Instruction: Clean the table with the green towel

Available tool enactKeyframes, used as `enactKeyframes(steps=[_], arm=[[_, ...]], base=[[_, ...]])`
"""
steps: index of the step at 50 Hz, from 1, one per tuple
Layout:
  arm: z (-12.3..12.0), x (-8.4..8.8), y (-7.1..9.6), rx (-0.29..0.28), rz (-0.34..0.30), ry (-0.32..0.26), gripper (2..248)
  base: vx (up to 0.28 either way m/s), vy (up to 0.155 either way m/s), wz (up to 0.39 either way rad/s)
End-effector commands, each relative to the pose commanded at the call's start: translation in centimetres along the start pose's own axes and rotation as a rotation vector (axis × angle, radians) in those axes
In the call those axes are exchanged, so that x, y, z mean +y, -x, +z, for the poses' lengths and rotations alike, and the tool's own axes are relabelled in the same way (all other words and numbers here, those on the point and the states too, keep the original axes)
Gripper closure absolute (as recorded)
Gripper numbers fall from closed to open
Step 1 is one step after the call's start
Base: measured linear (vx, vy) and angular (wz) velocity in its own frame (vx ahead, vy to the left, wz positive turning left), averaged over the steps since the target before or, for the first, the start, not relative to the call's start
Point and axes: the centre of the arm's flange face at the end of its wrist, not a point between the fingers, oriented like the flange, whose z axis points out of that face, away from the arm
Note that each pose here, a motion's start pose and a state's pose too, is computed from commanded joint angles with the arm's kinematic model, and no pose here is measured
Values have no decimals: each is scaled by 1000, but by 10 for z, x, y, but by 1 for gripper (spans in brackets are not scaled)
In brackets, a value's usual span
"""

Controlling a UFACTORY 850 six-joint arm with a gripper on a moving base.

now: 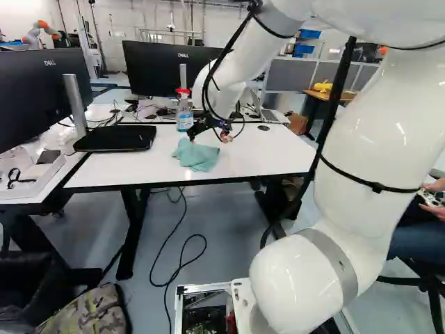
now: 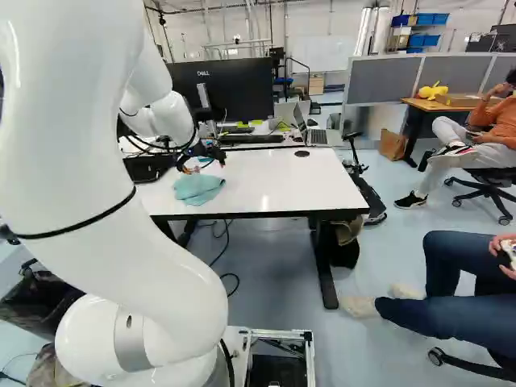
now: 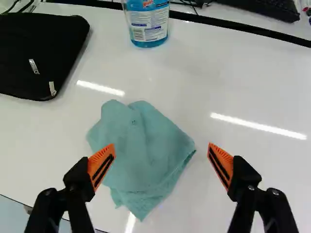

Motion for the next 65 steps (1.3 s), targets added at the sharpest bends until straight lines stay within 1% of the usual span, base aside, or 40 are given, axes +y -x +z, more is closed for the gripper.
enactKeyframes(steps=[18, 37, 51, 65], arm=[[-4, 20, 40, 108, 37, 29, 3], [-13, 40, 93, 242, 78, 70, 3], [-20, 50, 130, 330, 102, 101, 3], [-27, 56, 162, 404, 121, 130, 3]], base=[[0, 0, 0], [0, 0, 0], [0, 0, 0], [0, 0, 0]])
